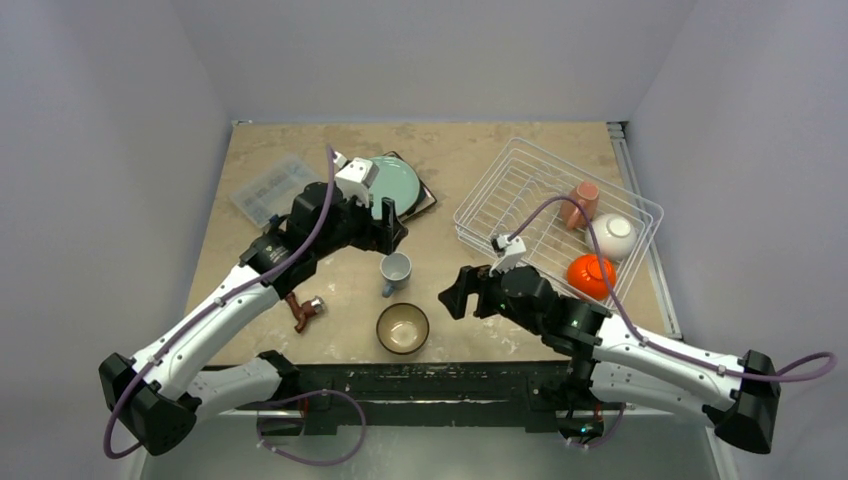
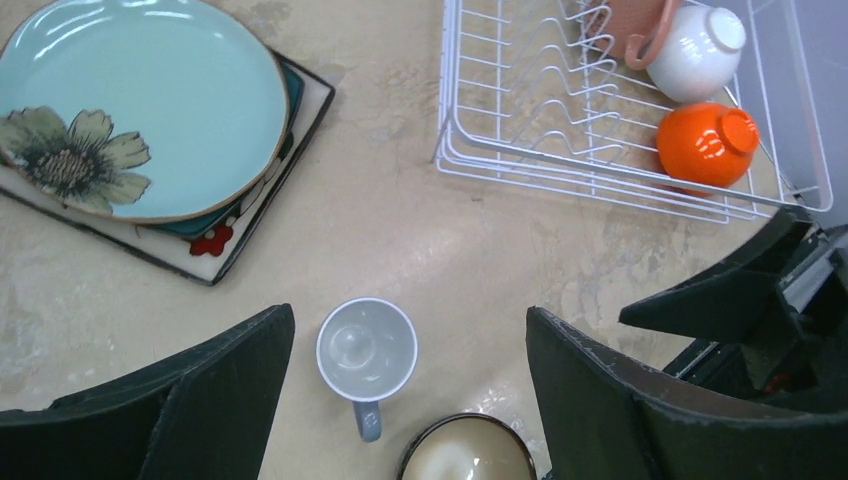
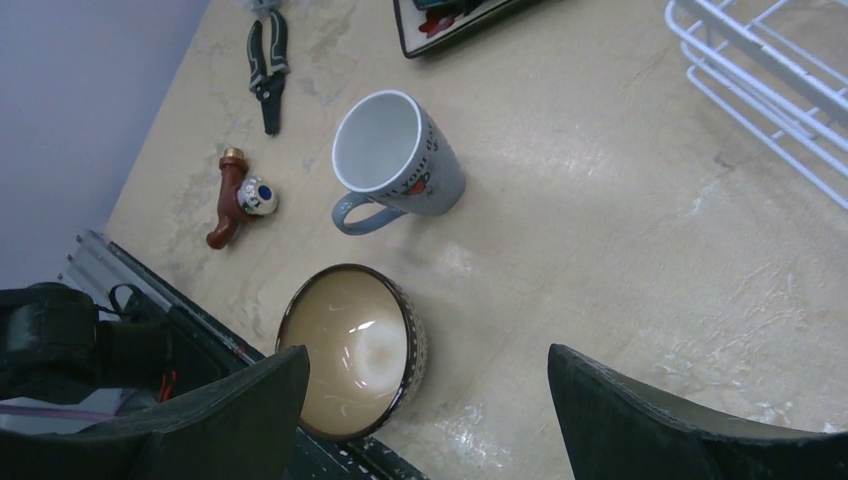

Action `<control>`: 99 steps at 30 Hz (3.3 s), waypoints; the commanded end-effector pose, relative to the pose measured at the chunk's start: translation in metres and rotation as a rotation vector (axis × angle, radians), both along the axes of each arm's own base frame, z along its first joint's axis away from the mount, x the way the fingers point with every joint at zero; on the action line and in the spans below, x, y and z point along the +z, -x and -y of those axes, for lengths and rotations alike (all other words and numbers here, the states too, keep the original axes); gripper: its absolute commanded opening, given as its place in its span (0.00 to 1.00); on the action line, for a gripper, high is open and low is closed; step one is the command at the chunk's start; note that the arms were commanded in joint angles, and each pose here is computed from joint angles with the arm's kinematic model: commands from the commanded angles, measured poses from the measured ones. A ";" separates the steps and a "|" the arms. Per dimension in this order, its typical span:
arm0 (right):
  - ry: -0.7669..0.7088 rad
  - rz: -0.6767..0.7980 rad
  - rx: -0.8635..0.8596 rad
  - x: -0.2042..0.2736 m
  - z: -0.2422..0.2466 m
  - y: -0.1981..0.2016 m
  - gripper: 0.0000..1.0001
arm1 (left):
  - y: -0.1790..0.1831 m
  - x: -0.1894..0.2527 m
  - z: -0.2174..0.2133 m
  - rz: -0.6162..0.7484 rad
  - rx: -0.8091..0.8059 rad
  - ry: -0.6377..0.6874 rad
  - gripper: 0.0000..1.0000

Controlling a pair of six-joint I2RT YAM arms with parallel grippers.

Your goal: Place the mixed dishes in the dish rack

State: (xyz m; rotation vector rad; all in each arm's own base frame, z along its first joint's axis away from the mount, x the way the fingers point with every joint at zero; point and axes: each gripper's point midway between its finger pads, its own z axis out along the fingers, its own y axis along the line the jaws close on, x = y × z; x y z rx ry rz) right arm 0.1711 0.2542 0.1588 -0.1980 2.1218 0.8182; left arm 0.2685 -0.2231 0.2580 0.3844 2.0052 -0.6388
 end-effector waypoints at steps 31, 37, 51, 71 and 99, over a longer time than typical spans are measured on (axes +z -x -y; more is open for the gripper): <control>-0.165 0.053 -0.122 0.027 0.052 0.014 0.93 | 0.135 -0.193 -0.020 -0.538 0.247 -0.239 0.48; -0.154 0.045 -0.128 0.024 0.051 0.013 0.93 | 0.131 -0.202 -0.017 -0.521 0.254 -0.279 0.40; -0.123 0.015 -0.120 0.016 0.044 0.012 0.93 | 0.118 -0.176 -0.003 -0.441 0.197 -0.253 0.00; -0.117 -0.008 -0.175 0.037 0.054 0.011 0.93 | 0.025 0.067 0.027 0.127 -0.138 0.011 0.00; -0.652 0.217 0.159 0.153 -0.056 0.008 0.97 | 0.051 0.050 0.044 0.109 -0.309 0.073 0.00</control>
